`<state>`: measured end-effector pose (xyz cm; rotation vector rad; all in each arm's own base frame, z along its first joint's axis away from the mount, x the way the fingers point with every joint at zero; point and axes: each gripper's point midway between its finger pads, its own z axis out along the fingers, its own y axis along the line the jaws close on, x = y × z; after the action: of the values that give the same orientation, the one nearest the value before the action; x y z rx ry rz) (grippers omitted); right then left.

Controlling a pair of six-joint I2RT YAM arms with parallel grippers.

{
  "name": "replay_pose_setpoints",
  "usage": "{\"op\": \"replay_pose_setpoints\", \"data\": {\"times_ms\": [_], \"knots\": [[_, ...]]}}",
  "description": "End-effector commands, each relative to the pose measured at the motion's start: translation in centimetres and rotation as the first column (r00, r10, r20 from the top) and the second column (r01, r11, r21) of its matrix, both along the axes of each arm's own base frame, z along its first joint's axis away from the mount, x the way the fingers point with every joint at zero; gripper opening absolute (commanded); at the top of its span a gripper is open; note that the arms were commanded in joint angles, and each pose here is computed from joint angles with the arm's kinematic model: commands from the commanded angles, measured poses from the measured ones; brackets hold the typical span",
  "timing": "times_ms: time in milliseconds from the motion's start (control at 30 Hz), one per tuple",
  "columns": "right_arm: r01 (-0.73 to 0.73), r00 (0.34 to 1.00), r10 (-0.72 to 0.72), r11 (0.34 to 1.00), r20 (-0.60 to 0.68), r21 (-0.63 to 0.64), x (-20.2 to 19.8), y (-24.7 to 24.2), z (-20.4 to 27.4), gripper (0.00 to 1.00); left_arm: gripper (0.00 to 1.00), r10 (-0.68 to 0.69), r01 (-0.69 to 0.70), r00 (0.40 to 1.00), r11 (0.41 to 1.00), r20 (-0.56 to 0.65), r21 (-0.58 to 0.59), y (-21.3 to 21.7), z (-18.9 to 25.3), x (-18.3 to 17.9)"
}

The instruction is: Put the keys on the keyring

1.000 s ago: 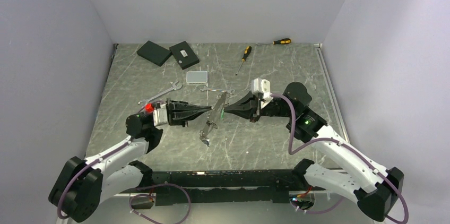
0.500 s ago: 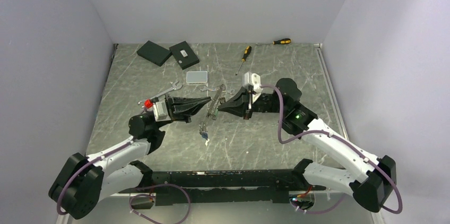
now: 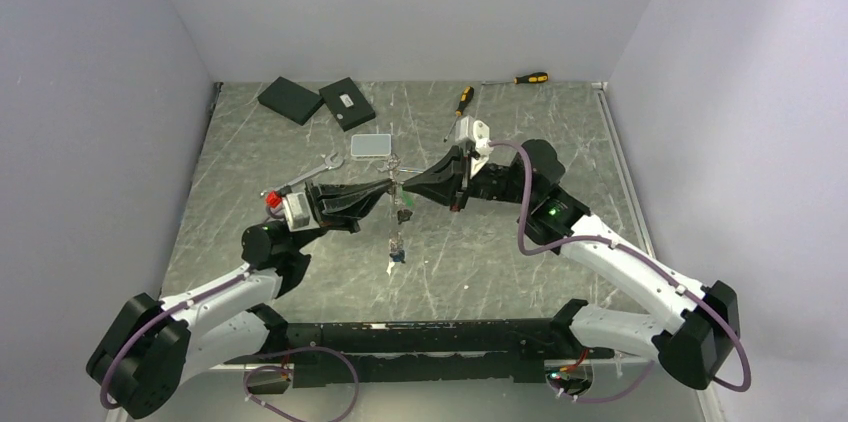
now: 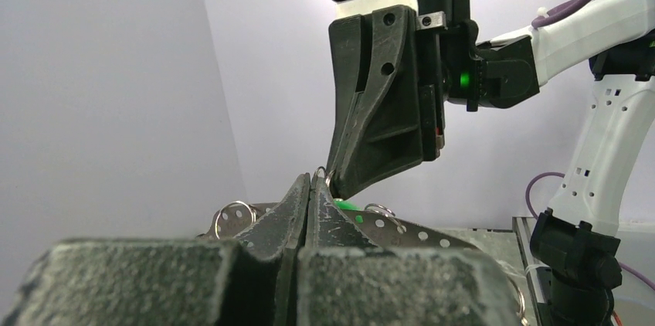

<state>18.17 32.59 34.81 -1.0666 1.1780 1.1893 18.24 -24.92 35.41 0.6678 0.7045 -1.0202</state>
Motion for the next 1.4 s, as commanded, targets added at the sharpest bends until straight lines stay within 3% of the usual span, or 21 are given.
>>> {"op": "replay_pose_setpoints", "data": {"times_ms": [0, 600, 1167, 1367], "knots": [[0.023, 0.999, -0.025, 0.998, 0.041, 0.066, 0.5, 0.3, 3.2, 0.0, 0.0, 0.015, -0.008, 0.997, 0.996, 0.072, -0.093, 1.4, 2.5, -1.4], [0.054, 0.998, -0.055, 0.997, 0.008, 0.053, 1.1, 0.2, 2.8, 0.0, 0.0, 0.003, 0.004, 0.995, 0.997, 0.1, -0.075, 1.2, 2.4, -1.8], [-0.008, 0.998, 0.008, 1.0, -0.063, 0.006, 0.7, 0.5, 0.7, 0.0, 0.0, 0.008, 0.002, 0.993, 0.997, 0.115, -0.081, 1.5, 2.7, -2.2], [0.067, 0.995, -0.067, 0.998, -0.072, -0.014, 1.9, 0.0, -0.3, 0.0, 0.0, 0.022, -0.015, 0.995, 0.997, 0.093, -0.079, 1.5, 2.1, -1.7]]}}
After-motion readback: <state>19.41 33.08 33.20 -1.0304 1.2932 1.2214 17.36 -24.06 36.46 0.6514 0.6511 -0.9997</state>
